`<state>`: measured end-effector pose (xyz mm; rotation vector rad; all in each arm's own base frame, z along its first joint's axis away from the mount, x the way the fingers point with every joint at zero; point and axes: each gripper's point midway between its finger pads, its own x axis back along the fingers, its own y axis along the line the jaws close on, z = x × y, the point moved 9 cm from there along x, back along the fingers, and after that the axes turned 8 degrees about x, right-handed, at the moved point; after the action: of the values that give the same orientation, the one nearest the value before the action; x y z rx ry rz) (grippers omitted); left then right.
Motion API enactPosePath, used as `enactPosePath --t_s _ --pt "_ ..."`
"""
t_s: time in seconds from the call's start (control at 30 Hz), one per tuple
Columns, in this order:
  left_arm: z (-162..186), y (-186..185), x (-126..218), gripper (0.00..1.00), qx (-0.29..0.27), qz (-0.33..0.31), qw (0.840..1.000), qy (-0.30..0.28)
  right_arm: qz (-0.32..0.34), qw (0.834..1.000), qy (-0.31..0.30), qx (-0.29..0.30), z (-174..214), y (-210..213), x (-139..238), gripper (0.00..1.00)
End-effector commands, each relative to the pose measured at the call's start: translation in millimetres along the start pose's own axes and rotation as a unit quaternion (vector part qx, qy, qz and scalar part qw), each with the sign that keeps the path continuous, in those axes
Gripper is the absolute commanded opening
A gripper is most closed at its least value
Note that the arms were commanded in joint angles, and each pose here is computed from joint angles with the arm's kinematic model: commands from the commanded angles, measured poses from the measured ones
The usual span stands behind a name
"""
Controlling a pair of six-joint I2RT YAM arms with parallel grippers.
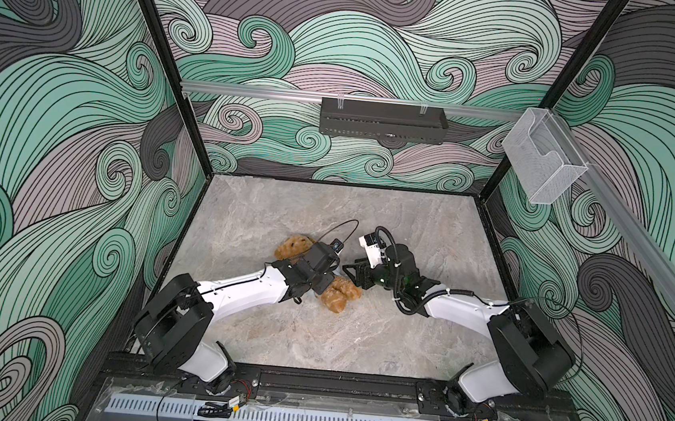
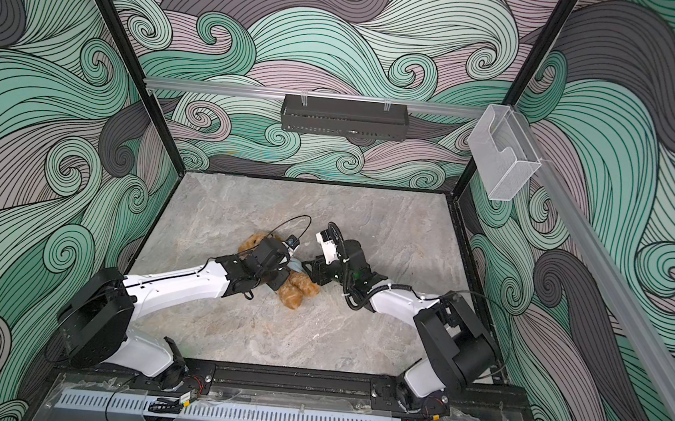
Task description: Dress the teddy bear
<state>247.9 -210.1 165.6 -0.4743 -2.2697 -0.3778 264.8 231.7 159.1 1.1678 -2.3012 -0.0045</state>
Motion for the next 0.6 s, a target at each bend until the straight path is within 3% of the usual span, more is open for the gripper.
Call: enactPosePath --t_s 0.0,0.2,0.57 --pt "-22 4 9 0.0 0.048 -0.001 0.998 -0.049 -0.028 0.999 -0.005 0.038 -7 3 -2 0.65" --pt "-27 7 24 0.0 0.113 0.073 0.987 -0.089 -0.059 0.993 -0.015 0.098 -8 7 -9 0.77" --pt "-23 2 24 0.0 0.102 0.114 0.985 -0.082 -0.079 0.988 -0.019 0.131 -20 9 -33 0.78"
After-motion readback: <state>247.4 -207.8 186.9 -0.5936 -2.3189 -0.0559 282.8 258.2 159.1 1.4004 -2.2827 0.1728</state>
